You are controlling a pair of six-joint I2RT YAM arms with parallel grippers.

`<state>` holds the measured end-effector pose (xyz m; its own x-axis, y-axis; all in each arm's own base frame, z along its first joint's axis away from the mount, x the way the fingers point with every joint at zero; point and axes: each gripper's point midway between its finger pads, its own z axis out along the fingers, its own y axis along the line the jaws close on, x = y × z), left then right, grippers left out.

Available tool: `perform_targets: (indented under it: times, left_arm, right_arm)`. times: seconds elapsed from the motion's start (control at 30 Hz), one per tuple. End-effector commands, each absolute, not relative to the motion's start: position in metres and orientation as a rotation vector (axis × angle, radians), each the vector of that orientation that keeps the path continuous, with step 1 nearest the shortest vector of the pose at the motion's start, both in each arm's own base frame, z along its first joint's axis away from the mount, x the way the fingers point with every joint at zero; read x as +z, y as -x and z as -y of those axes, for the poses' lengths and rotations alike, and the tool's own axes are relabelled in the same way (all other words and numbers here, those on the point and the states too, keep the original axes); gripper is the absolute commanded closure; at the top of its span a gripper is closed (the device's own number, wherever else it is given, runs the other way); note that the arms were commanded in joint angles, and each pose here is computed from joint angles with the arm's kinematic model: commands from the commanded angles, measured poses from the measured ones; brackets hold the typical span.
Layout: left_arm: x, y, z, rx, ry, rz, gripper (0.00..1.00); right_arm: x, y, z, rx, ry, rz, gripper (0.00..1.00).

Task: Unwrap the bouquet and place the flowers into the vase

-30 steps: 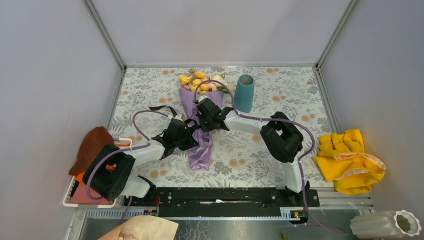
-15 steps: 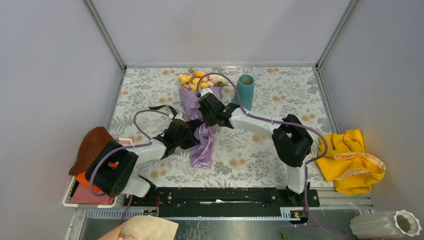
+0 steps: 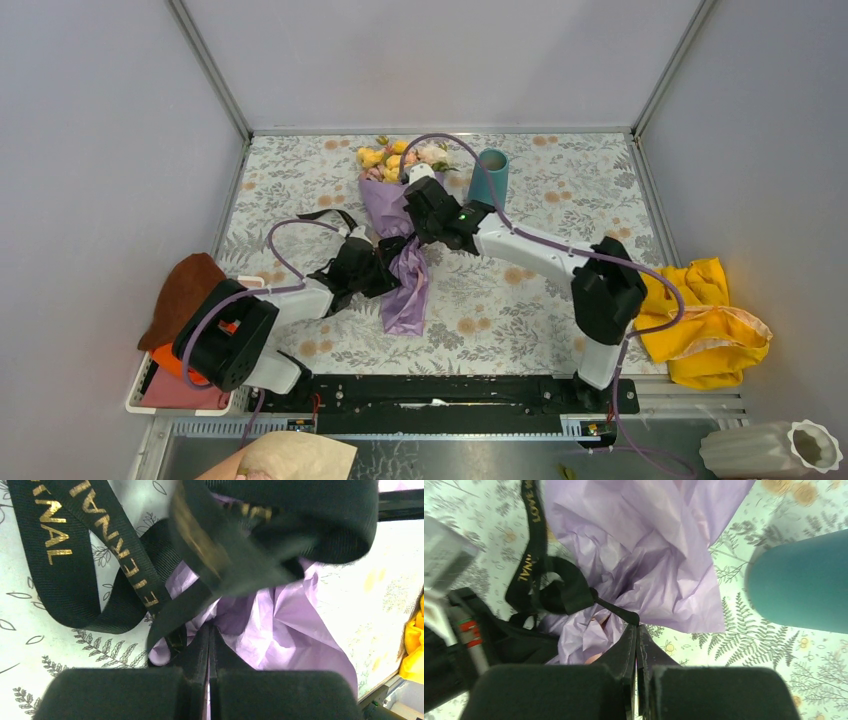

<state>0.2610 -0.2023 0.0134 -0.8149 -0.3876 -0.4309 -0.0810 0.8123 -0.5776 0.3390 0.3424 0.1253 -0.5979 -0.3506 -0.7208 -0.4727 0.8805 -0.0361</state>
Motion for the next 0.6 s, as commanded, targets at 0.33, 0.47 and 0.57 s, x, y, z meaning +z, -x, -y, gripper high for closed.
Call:
perform_targets:
  times: [0.33, 0.47, 0.57]
  left_arm:
    - [-0.042, -0.213, 0.165, -0.516, 0.376, -2.681, 1.00]
    - [-0.039, -0.214, 0.166, -0.530, 0.378, -2.670, 1.00]
    - [-0.036, -0.214, 0.167, -0.539, 0.376, -2.662, 1.00]
  right_arm:
    - [0.308, -0.329, -0.329, 0.453, 0.394, -1.926, 1.00]
    - [0.337, -0.325, -0.318, 0.460, 0.368, -1.868, 1.00]
    - [0.363, -0.324, -0.308, 0.448, 0.344, -1.818, 1.00]
